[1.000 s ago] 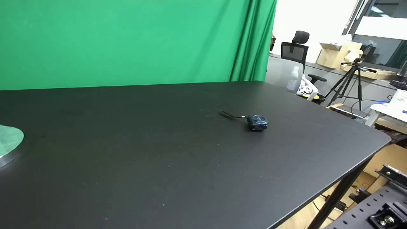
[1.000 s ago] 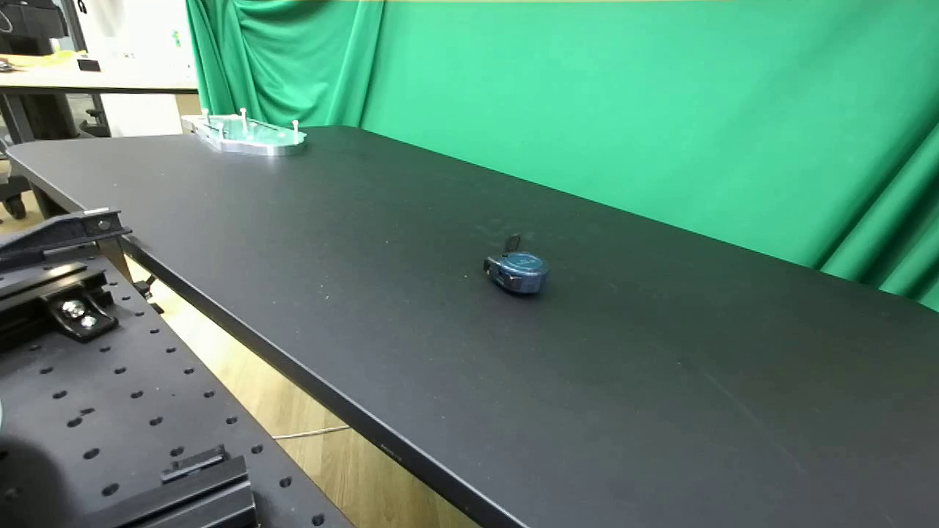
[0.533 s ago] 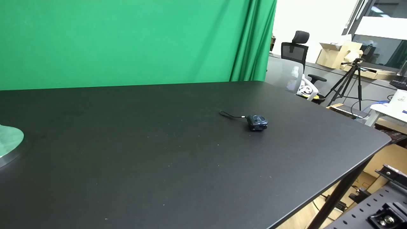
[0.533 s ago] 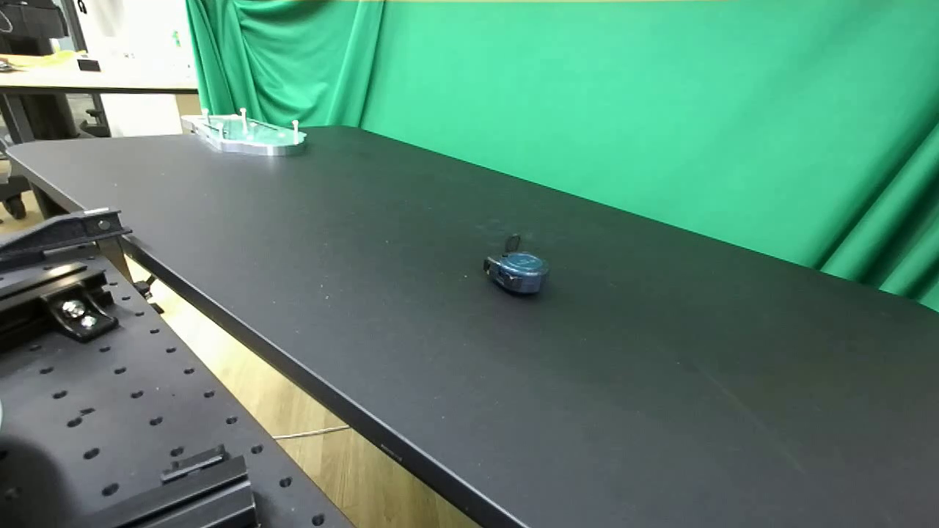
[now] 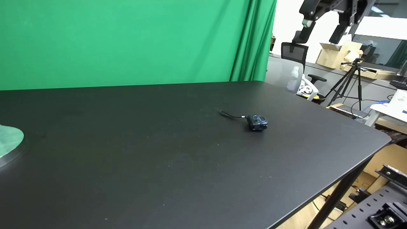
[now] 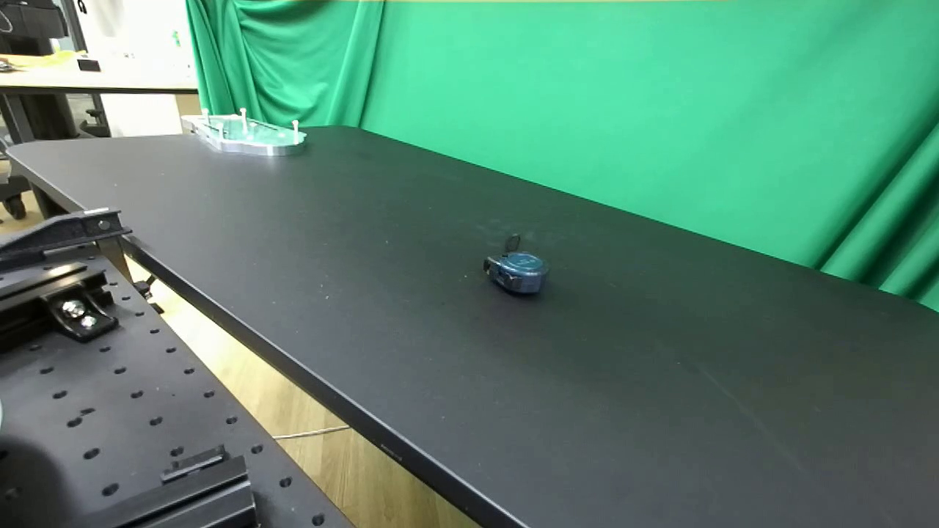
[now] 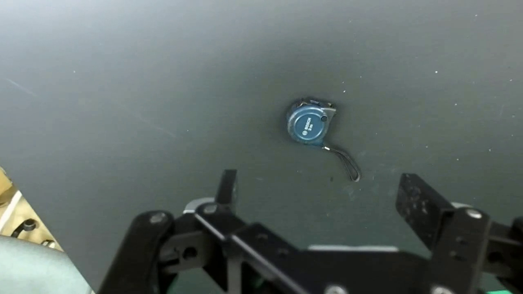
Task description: Move the black object to the left
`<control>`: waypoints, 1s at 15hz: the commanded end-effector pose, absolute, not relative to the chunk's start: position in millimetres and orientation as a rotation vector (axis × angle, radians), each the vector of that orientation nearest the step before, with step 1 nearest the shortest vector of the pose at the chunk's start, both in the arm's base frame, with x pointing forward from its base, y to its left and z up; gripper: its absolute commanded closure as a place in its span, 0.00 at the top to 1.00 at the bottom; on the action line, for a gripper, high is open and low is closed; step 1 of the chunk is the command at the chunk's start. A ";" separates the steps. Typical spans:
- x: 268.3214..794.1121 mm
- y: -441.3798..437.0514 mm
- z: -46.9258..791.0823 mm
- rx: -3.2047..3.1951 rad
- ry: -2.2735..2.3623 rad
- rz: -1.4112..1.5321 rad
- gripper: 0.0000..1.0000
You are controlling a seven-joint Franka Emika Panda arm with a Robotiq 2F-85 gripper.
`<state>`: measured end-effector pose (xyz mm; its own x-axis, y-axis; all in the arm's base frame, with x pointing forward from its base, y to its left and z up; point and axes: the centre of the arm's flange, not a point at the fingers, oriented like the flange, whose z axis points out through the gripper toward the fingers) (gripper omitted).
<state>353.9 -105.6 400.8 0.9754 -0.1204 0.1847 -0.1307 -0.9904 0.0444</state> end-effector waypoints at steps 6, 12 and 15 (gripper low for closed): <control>361.9 -108.6 342.4 3.094 -0.214 0.166 1.00; 368.9 -109.6 334.8 3.045 -0.250 0.224 1.00; 390.2 -113.1 311.4 3.014 -0.378 0.238 1.00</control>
<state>370.0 -111.0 338.0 0.9745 -0.1539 0.1634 -0.1635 -0.9854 0.0469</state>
